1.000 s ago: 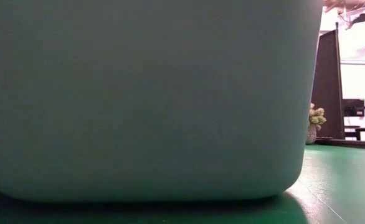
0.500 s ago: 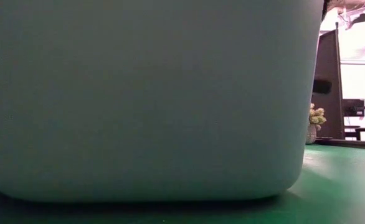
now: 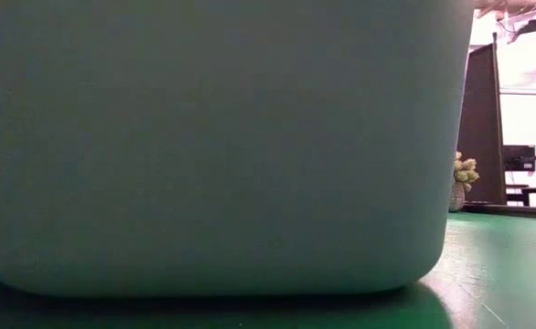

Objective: Sort towels by color in basket
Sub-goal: Put the white towel into the green bin

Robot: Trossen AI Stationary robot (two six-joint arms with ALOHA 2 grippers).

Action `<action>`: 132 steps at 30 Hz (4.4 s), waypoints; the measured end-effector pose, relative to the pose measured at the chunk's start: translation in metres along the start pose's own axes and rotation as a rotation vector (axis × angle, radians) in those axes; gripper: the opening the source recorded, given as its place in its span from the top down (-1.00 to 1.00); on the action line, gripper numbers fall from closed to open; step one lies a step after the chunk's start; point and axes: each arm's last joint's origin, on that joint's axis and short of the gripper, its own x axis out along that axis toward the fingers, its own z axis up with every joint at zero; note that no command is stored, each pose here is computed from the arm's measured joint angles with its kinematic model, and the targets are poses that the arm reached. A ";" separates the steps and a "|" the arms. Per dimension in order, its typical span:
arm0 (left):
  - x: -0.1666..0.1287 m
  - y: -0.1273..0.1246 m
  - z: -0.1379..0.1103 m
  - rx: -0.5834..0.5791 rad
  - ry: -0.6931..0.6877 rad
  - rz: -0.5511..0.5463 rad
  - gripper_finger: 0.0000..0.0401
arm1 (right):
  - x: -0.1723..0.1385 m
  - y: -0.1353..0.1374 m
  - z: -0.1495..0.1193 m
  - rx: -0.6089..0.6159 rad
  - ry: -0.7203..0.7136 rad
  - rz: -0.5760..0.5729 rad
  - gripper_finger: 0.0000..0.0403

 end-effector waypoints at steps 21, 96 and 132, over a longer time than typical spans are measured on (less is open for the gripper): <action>0.003 -0.002 0.000 0.033 0.011 -0.016 0.12 | 0.046 -0.029 -0.027 0.066 -0.003 0.149 0.88; 0.099 0.083 0.028 -0.095 -0.345 -0.201 0.98 | -0.200 -0.046 0.066 0.190 -1.048 0.158 0.71; 0.007 0.100 -0.028 -0.133 0.035 0.131 1.00 | -0.232 -0.060 0.083 0.206 -1.421 0.655 0.85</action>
